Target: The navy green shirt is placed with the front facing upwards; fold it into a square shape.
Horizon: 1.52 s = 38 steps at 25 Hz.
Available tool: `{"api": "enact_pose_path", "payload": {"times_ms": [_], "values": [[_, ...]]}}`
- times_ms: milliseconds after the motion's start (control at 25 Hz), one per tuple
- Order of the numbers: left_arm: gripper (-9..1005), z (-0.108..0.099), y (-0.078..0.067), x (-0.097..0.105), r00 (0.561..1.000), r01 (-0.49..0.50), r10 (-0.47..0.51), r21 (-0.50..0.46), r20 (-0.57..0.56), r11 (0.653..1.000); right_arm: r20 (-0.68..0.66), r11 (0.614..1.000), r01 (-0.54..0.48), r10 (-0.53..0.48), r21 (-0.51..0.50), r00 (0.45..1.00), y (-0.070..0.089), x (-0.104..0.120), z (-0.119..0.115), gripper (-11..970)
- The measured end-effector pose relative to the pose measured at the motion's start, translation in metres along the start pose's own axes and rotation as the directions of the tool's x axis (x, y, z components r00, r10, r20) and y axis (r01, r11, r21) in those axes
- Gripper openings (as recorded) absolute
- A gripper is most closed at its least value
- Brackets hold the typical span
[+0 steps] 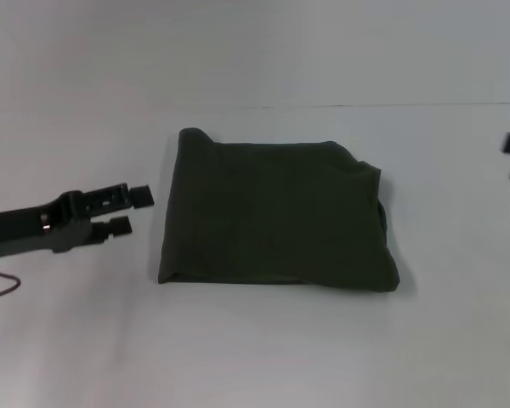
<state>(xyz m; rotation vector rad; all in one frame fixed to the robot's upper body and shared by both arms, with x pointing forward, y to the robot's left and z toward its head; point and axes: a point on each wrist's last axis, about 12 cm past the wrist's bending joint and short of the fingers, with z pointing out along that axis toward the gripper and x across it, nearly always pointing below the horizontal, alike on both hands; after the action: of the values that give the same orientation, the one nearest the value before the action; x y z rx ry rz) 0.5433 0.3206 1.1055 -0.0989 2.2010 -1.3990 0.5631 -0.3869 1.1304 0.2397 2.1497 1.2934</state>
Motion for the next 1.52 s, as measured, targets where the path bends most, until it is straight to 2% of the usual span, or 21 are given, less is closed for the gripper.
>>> {"api": "enact_pose_path", "payload": {"times_ms": [160,360,800,1520], "values": [[937,-0.002,0.002,0.003,0.996,0.084,-0.085,-0.022,-0.023,0.996,0.077,1.000,0.020,-0.020,0.012,0.997,-0.021,0.022,-0.040,760],[937,0.007,0.002,0.007,0.990,0.138,-0.139,-0.022,-0.037,0.990,0.134,0.999,0.030,-0.034,0.032,0.990,-0.033,0.036,-0.062,760],[937,0.016,0.007,0.012,0.976,0.212,-0.215,-0.052,-0.038,0.976,0.086,0.998,0.051,-0.053,0.030,0.995,-0.030,0.034,-0.049,760],[936,0.016,0.010,0.014,0.975,0.217,-0.219,-0.066,-0.037,0.974,0.064,0.999,0.043,-0.044,0.019,0.997,-0.028,0.036,-0.042,759]]}}
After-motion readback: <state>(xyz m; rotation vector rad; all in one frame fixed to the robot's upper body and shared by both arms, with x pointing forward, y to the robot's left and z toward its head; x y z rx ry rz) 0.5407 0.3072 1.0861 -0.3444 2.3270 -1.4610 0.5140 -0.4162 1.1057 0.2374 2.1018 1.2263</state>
